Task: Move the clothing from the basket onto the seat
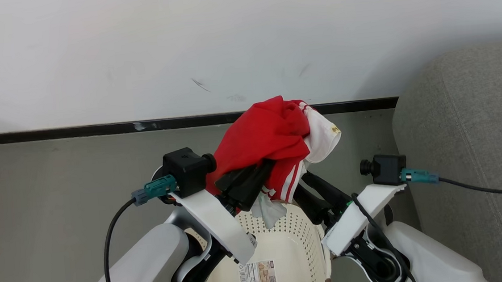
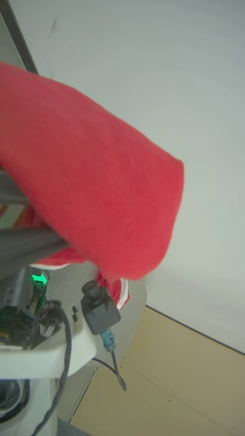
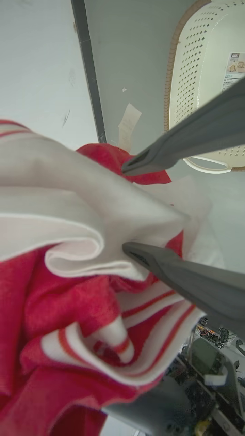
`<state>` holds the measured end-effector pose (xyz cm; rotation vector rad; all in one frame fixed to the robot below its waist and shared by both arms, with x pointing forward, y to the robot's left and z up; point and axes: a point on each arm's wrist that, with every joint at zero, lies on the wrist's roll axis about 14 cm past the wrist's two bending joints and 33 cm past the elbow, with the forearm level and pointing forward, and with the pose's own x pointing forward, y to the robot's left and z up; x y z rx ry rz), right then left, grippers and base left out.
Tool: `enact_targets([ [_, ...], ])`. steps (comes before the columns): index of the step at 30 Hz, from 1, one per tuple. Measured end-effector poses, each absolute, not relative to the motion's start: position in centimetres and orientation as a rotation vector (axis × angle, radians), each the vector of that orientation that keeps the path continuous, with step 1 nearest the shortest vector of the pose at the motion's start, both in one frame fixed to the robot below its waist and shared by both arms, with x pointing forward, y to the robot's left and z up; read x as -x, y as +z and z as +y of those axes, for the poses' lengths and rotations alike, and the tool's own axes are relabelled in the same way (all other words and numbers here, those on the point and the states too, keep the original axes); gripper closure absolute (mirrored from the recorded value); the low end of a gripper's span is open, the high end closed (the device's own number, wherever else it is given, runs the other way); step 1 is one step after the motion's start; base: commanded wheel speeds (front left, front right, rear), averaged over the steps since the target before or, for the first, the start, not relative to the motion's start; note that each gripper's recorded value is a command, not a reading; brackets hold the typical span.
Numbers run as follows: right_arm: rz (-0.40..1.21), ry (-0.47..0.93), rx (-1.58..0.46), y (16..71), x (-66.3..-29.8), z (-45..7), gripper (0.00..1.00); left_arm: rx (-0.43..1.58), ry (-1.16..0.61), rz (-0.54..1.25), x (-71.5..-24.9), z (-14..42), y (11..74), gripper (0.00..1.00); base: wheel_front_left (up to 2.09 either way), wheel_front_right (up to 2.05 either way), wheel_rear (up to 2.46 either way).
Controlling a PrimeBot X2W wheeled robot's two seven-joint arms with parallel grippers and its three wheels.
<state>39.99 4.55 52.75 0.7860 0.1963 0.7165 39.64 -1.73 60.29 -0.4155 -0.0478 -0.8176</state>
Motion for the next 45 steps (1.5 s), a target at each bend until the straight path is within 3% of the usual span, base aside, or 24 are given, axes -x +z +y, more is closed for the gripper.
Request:
enact_targets([
  [10,0.174,0.78,-0.744,54.3,-40.5,4.7,0.0,0.409,-0.813,-0.043,-39.6,-1.4,60.3,1.0,0.0,0.0,0.0],
  [11,0.177,0.784,-0.736,54.2,-40.5,4.7,0.08,0.408,-0.813,-0.042,-39.6,-1.4,60.2,1.0,0.0,0.0,0.0],
  [12,0.175,0.788,-0.729,54.2,-40.5,4.7,0.56,0.407,-0.813,-0.042,-39.6,-1.3,60.3,1.0,0.0,0.0,0.0],
  [13,0.17,0.793,-0.72,54.4,-40.6,4.6,0.56,0.407,-0.812,-0.043,-39.7,-1.3,60.3,1.0,0.0,0.0,0.0],
  [14,0.165,0.798,-0.713,54.6,-40.7,4.6,1.0,0.407,-0.807,-0.043,-39.7,-1.3,60.3,1.0,0.0,0.0,0.0],
  [35,0.113,0.782,-0.615,55.0,-41.2,1.9,1.0,0.389,-0.786,0.005,-39.8,-1.0,58.7,1.0,0.0,0.0,0.0],
  [45,-0.014,0.726,-0.566,57.9,-42.6,-1.2,1.0,0.382,-0.796,0.028,-39.6,-1.5,58.0,1.0,0.0,0.0,0.0],
])
